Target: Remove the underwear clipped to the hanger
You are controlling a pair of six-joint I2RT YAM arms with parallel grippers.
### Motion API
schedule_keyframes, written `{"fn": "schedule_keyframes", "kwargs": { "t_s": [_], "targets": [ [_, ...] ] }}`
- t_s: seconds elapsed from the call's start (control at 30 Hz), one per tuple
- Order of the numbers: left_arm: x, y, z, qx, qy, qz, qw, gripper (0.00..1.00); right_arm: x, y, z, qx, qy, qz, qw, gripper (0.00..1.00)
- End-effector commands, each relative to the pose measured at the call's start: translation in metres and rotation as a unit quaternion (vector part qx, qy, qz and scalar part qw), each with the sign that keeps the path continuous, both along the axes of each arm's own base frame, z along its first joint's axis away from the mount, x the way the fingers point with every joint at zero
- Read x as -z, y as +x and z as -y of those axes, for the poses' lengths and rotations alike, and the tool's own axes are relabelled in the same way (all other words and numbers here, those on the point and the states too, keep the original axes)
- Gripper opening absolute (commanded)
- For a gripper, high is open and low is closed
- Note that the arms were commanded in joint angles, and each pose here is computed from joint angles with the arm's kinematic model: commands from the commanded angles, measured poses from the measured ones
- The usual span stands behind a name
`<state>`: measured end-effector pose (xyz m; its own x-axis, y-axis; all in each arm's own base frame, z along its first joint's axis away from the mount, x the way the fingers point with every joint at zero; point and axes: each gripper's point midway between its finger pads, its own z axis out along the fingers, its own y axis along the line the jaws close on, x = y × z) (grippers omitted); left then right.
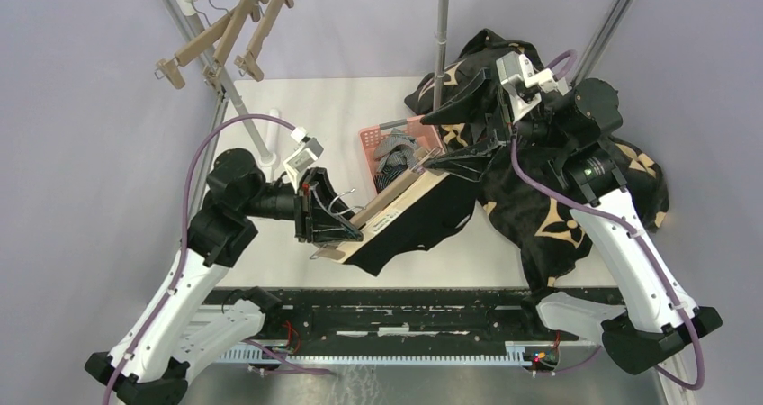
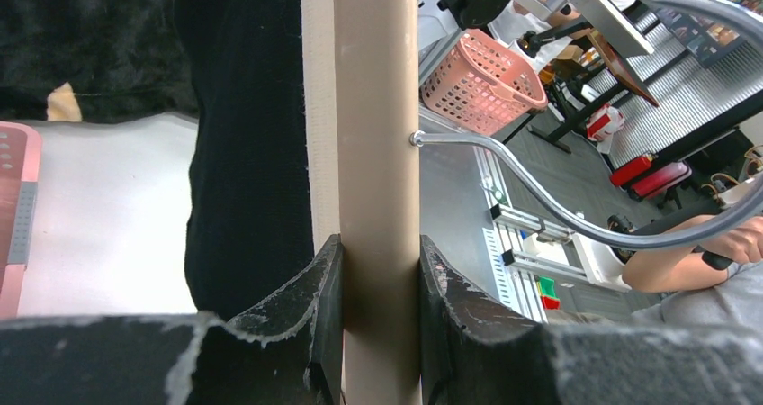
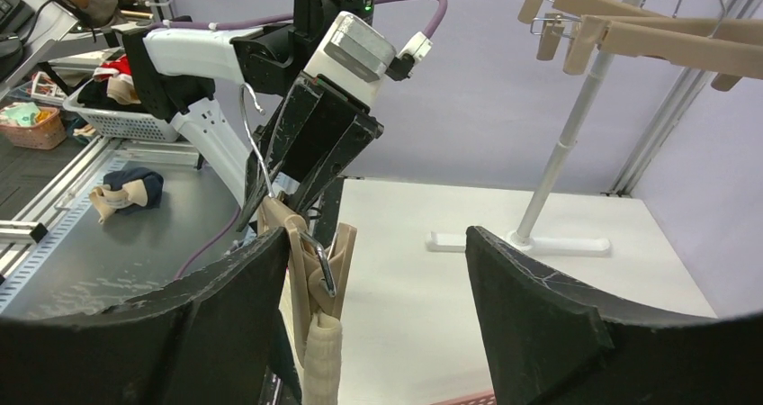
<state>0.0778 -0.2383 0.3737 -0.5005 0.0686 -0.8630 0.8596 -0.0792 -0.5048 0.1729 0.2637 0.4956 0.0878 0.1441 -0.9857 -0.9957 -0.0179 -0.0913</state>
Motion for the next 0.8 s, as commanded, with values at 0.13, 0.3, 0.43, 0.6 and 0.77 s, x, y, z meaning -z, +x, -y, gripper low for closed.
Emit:
{"fn": "schedule_keyframes", "kwargs": {
  "t_s": [0.13, 0.3, 0.43, 0.6, 0.77],
  "targets": [
    [-0.016, 0.008, 0.006, 0.007, -0.024, 0.035, 0.999, 0.03, -0.011, -0.002, 0.000, -0.006, 0.020, 0.007, 1.000, 0.80],
    [-0.019, 0.014, 0.010, 0.009, -0.031, 0.043, 0.999, 0.03, -0.007, 0.001, -0.001, -0.004, 0.018, 0.002, 1.000, 0.81],
    [-0.021, 0.018, 0.012, 0.010, -0.034, 0.052, 0.998, 0.03, -0.001, 0.005, -0.002, -0.002, 0.014, -0.004, 1.000, 0.80],
    [-0.018, 0.024, 0.015, 0.011, -0.034, 0.053, 0.998, 0.03, 0.004, 0.008, -0.003, 0.001, 0.009, -0.003, 1.000, 0.74],
    [-0.012, 0.034, 0.020, 0.007, -0.029, 0.053, 0.998, 0.03, 0.007, 0.010, -0.004, 0.004, 0.006, -0.003, 1.000, 0.23]
  ]
}}
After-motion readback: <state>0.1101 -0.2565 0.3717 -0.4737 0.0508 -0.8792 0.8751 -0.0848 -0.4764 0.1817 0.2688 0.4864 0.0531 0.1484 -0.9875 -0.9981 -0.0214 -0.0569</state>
